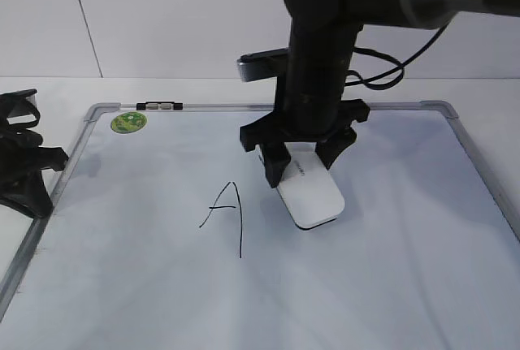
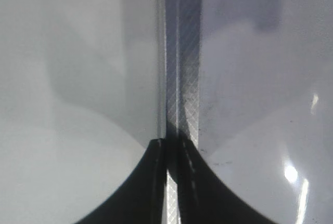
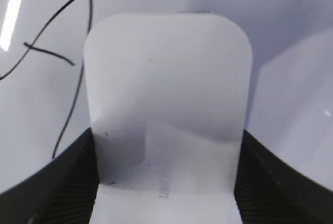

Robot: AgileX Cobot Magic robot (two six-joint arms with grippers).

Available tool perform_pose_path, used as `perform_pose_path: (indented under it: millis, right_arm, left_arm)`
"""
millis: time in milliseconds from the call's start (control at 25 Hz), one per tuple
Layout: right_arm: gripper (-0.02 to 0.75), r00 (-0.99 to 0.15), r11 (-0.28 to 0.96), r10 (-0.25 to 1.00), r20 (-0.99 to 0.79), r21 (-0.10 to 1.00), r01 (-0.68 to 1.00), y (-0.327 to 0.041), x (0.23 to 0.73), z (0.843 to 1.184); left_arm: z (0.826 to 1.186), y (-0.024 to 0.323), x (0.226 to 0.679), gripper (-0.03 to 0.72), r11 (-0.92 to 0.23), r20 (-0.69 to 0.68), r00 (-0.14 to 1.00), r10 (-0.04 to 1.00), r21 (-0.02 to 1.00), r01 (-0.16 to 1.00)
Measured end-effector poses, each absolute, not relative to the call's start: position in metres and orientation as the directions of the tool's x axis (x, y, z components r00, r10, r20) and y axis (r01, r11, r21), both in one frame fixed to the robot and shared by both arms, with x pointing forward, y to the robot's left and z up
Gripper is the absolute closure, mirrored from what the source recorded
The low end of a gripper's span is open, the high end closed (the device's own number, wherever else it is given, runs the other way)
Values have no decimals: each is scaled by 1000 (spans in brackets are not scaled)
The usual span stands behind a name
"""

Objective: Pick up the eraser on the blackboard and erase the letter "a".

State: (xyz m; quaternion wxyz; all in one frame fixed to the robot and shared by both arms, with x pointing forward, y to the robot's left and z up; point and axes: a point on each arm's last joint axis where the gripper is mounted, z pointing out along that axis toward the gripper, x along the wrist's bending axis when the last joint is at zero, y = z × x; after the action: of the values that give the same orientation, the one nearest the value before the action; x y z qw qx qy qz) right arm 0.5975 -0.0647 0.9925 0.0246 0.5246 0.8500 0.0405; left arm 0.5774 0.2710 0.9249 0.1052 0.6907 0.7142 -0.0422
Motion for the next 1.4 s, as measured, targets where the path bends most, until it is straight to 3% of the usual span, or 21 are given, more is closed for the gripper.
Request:
perform_pose_path:
  millis: [800,1400]
  right_arm:
    - [209,-118,116,993,2,169,979,-202,644,1027]
    - [209,-70,74,997,-42,104,992,-232,633,1014]
  left_arm:
    - [925,271,577,658,42,-209,-24,978,85,995]
    - [925,271,578,657,41,-207,-23,978,87,995]
